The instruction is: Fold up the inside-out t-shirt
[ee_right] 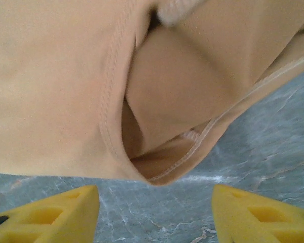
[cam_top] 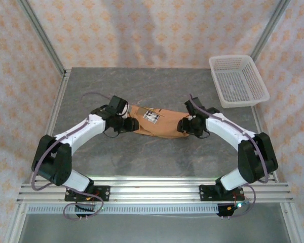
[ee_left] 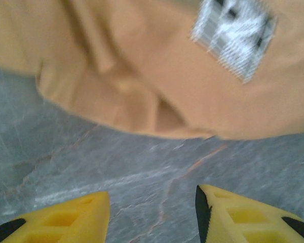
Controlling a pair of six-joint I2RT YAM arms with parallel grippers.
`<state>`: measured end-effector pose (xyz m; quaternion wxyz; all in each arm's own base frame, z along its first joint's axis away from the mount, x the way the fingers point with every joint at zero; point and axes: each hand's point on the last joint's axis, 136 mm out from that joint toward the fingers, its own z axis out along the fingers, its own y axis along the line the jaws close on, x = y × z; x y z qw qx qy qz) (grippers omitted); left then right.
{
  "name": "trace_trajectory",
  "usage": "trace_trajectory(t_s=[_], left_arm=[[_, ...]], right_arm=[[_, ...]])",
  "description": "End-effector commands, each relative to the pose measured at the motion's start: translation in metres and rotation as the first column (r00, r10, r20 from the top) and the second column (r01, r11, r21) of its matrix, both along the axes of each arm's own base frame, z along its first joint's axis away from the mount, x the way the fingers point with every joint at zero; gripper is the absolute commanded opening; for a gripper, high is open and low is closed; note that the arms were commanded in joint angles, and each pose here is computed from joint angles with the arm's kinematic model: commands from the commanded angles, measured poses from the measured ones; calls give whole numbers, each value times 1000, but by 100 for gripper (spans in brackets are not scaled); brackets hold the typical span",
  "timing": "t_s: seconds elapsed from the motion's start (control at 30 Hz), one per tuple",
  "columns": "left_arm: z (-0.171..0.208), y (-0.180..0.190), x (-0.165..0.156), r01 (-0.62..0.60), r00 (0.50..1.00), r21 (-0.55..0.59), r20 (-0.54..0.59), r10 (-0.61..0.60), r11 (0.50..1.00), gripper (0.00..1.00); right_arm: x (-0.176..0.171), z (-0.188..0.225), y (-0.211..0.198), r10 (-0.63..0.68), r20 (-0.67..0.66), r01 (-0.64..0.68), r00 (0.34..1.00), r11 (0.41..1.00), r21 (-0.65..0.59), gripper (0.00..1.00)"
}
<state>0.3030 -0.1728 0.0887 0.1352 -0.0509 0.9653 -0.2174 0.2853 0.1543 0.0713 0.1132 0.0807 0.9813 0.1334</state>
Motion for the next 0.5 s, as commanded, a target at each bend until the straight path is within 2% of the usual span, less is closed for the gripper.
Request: trace_trajectory(t_s=[0.0,0.07,0.2,0.23,0.27,0.47], left_arm=[[2,-11,13,-47,998,-76,31,49,996,49],[-3,-15,11,-38,999,-69,18,39,997,49],[-9,-20,9,-25,1000,-59,8,25,998,49],[-10,-21,9,-22,1000,-57,5,23,998,49],[-12,-23,9,-16,1000,-57,3,17,998,50],[-15,-41,18,18,1000,-60,-2,-18,998,58]], right_arm=[[1,-15,18,-4,-16,4,1000,999,53,60],[2,-25,18,-3,-27,4,1000,999,41,55],[8,-16,16,-2,-10,2,1000,1000,16,11],[10,-8,15,-1,5,1,1000,1000,14,4],[12,3,15,0,26,0,1000,1000,13,0],[29,82,4,-40,179,34,983,999,36,0]])
